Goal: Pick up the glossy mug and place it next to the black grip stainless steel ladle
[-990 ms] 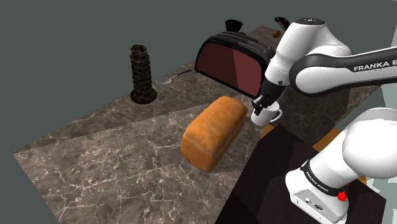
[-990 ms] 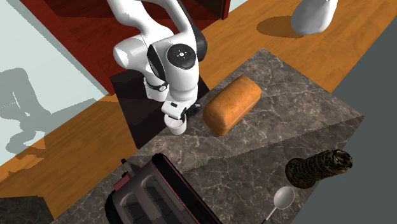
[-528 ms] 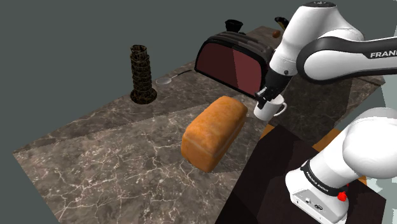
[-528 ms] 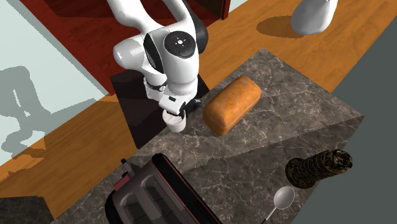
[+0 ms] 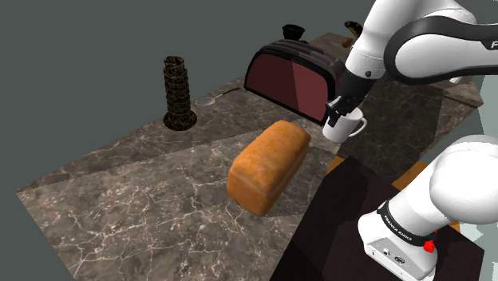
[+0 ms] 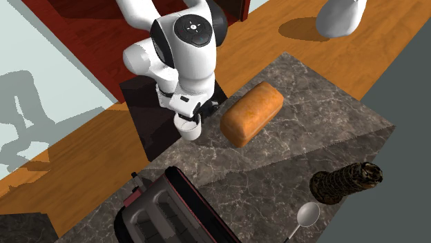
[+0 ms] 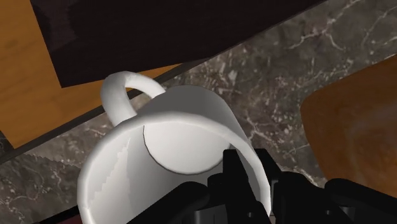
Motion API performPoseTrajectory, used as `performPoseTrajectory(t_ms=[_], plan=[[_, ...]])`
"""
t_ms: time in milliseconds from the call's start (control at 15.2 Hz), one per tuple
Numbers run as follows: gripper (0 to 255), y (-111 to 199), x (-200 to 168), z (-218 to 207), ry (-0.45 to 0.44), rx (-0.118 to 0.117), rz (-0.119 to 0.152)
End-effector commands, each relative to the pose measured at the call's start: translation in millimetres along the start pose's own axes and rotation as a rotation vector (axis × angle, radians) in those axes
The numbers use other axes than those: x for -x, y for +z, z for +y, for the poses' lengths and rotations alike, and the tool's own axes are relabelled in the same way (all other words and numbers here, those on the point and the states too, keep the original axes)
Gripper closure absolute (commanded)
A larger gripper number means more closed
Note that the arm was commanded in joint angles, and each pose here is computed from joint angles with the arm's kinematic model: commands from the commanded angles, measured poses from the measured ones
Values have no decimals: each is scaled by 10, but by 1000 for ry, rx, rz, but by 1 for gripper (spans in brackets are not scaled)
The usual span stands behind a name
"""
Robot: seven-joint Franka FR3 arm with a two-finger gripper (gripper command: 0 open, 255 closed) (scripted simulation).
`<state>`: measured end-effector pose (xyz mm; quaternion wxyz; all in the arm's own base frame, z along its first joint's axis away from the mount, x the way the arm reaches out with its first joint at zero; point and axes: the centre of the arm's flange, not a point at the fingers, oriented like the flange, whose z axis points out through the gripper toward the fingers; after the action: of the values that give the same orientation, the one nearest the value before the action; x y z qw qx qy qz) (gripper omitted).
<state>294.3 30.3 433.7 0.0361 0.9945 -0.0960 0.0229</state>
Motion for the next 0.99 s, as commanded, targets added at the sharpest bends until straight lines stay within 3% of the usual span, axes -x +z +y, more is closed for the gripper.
performPoseTrajectory(t_ms=[0, 924], plan=[[255, -111, 3, 5, 0, 0, 0], [255, -848, -36, 55, 0, 0, 0]])
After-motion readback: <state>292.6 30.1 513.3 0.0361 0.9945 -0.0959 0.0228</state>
